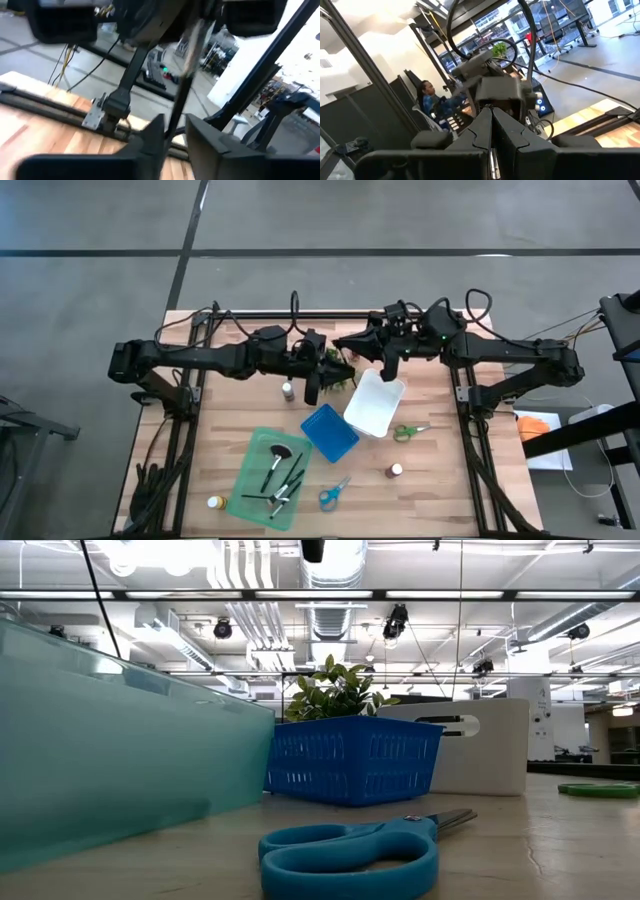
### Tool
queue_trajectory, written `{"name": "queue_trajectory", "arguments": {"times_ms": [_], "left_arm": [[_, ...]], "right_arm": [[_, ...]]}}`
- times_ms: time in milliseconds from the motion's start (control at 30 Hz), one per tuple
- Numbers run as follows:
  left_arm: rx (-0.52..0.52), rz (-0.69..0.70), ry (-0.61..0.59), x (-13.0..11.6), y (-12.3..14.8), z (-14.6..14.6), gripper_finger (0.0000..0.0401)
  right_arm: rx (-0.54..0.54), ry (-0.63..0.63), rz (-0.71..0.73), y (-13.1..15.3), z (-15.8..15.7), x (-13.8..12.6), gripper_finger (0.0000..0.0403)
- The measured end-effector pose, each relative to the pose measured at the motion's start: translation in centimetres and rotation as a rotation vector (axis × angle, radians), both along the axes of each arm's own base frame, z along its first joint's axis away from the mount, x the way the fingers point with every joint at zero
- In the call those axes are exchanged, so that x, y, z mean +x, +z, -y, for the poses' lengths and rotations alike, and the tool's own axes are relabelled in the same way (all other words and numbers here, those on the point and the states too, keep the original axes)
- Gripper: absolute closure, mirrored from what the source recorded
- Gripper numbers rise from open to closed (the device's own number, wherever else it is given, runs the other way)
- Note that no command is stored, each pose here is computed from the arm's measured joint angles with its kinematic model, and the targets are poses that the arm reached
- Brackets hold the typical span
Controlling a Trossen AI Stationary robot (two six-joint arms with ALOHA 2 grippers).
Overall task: Pick & Place Paint Supplies
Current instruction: Put the black eye groomer brush into the green bin
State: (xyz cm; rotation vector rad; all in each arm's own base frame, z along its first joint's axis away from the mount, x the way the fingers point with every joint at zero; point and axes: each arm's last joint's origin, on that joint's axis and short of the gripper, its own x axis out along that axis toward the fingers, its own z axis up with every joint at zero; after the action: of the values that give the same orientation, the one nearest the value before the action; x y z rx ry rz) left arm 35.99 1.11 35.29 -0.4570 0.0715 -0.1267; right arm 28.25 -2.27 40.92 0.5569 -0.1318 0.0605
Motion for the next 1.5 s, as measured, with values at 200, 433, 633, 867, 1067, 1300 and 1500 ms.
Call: {"name": "queue_trajectory", "arguments": {"times_ms": [200,433,633,867,1067,1300,1500], "left_arm": [[0.002,-0.031,-0.016,0.0,-0.3,0.0,0.0384],[-0.005,-0.049,-0.093,-0.1,-0.4,0.2,0.0384],[-0.015,-0.235,-0.253,-1.6,-1.4,0.8,0.0385],[-0.071,-0.48,-0.426,-5.0,-1.7,2.6,0.0385],[-0.09,-0.67,-0.515,-7.3,-2.8,5.3,0.0385],[-0.207,-0.906,-0.524,-9.4,-7.7,7.8,0.0385],[-0.333,-1.005,-0.552,-11.0,-11.8,10.5,0.0385]], "right_arm": [[0.001,-0.004,-0.009,-0.1,0.0,0.1,0.0395],[0.03,0.009,-0.011,-0.1,0.0,0.1,0.0394],[0.056,0.006,0.003,0.2,0.0,-0.2,0.0394],[0.075,0.009,0.004,0.4,0.0,-0.6,0.0354],[0.06,0.006,-0.02,0.5,0.0,-1.0,0.0272],[0.068,0.01,-0.034,0.5,-0.1,-1.4,0.0221],[0.076,0.029,-0.055,0.6,-0.2,-1.8,0.0217]]}}
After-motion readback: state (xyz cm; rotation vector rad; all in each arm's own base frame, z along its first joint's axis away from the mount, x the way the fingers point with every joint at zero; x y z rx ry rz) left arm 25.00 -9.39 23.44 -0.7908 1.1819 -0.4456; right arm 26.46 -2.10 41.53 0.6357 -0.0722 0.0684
